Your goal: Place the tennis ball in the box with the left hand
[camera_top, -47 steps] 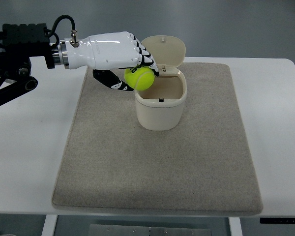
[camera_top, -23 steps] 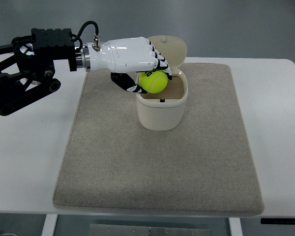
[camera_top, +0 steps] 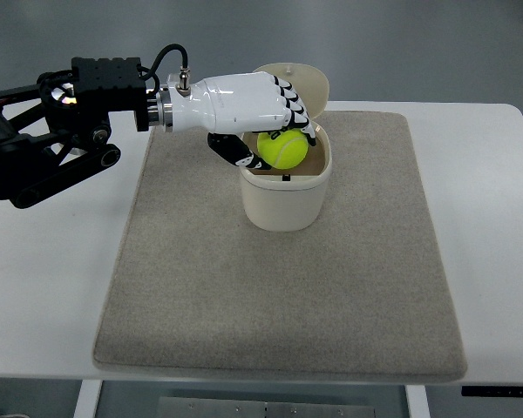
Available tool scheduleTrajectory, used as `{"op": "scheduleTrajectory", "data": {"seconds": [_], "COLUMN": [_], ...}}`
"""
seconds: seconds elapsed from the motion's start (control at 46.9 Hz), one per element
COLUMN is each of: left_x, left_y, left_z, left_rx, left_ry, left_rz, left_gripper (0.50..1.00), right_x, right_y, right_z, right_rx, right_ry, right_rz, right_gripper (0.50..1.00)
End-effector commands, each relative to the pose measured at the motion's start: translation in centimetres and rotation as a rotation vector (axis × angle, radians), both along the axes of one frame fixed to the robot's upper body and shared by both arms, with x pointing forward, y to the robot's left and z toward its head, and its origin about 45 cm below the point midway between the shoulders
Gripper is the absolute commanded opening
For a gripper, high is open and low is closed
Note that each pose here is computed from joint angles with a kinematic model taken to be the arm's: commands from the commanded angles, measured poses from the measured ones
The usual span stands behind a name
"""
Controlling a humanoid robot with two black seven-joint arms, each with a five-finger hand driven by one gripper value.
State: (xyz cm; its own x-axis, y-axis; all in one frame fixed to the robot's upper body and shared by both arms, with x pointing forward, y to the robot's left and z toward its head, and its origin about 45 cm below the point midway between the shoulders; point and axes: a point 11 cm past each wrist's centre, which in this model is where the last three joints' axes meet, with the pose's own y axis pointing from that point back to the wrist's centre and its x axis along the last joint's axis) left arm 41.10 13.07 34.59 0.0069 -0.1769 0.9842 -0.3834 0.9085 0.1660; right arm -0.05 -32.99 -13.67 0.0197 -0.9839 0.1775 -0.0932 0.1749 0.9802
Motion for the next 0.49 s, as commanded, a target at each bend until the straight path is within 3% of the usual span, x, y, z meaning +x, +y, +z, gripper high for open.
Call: {"op": "scheduleTrajectory", "data": {"seconds": [0.0, 0.363, 0.469], "left_x": [0.0, -0.1, -0.2], "left_y": [0.0, 0.6, 2.3], "left_z": [0.0, -0.3, 0.0], "left_rx": [0.001, 0.003, 0.013], "left_ry": [0.001, 0.014, 0.011], "left_rz": [0.002, 0.008, 0.028], "left_gripper": [0.954, 0.958, 0.96], "right_x": [0.0, 0.0, 0.0], "right_y": [0.0, 0.0, 0.0], "right_z": [0.0, 0.0, 0.0], "right_rx": [0.0, 0.001, 0.0], "right_ry": [0.0, 0.0, 0.0], "right_rz": [0.0, 0.0, 0.0], "right_gripper": [0.901, 0.901, 0.901]}}
